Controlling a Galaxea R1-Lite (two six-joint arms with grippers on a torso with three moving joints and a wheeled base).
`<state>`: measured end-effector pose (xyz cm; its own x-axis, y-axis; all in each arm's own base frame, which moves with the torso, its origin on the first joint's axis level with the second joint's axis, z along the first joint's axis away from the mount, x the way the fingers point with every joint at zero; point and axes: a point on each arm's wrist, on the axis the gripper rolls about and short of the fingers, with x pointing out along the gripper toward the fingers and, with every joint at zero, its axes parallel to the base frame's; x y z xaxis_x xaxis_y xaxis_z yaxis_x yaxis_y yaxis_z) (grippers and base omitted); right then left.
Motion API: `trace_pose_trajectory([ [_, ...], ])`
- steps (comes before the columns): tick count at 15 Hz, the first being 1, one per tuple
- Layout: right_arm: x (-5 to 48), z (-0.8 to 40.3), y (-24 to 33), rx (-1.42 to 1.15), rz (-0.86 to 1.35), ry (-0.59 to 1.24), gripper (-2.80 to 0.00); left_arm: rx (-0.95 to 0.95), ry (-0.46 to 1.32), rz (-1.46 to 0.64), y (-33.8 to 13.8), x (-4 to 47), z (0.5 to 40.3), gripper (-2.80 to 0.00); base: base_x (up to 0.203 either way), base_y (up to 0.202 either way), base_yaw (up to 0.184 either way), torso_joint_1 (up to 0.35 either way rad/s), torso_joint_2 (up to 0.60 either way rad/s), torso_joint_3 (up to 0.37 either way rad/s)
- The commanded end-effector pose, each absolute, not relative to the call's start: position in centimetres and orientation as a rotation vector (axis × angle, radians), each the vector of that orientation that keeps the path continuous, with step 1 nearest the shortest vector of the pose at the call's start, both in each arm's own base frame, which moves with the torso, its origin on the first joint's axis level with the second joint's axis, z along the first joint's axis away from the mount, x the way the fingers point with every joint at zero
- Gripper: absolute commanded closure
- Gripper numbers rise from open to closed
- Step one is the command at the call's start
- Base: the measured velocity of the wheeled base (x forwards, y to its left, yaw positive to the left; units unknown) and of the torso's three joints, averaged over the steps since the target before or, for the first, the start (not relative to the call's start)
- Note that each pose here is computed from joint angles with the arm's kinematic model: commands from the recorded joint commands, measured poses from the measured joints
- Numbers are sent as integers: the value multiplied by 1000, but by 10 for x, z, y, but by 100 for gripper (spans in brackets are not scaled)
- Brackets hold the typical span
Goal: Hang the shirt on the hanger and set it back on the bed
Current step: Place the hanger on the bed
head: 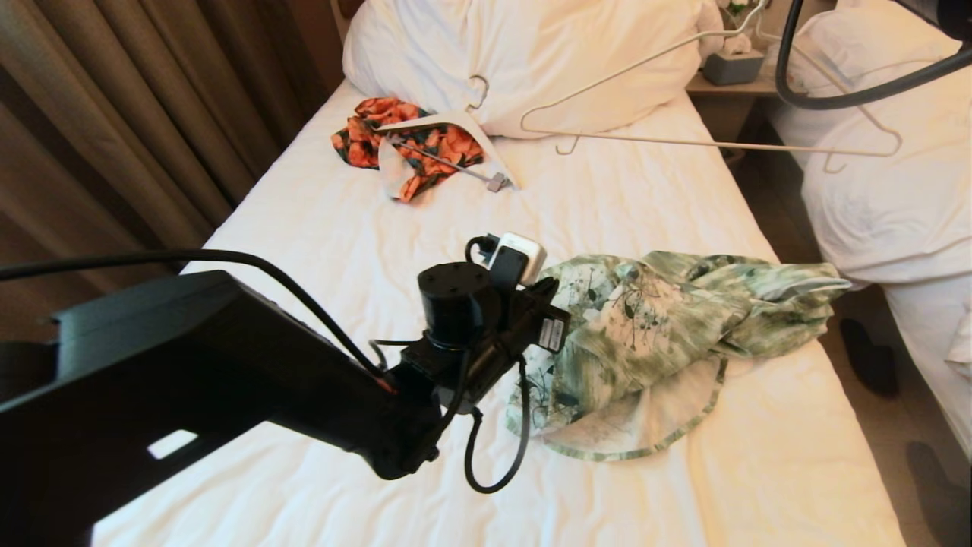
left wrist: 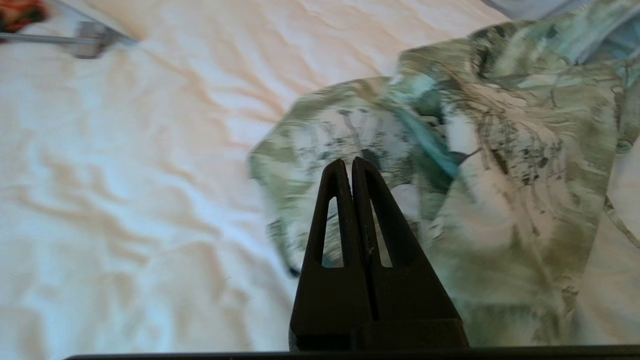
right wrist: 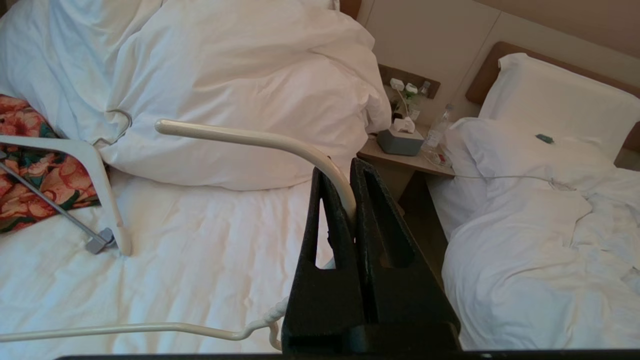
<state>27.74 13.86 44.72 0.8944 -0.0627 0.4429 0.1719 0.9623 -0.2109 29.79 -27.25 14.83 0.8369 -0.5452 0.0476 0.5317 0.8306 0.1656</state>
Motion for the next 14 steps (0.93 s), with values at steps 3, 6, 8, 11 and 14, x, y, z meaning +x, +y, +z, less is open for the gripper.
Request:
trace_pose_trajectory([
  [3,282,439,137,-244,-124,-424,0,106,-192,-445,-198,274,184,0,0,0,0,0,0,0],
  [6,292,425,142,-226,-105,-380,0,86,-275,-277,-140,271,212,0,0,0,0,0,0,0],
  [8,306,413,146,-226,-104,-350,0,91,-289,-193,-110,261,220,0,0,0,0,0,0,0],
  [11,319,407,144,-222,-120,-366,0,96,-313,-87,-72,242,228,0,0,0,0,0,0,0],
  [14,333,396,150,-205,-111,-371,0,114,-284,14,-39,211,219,0,0,0,0,0,0,0],
])
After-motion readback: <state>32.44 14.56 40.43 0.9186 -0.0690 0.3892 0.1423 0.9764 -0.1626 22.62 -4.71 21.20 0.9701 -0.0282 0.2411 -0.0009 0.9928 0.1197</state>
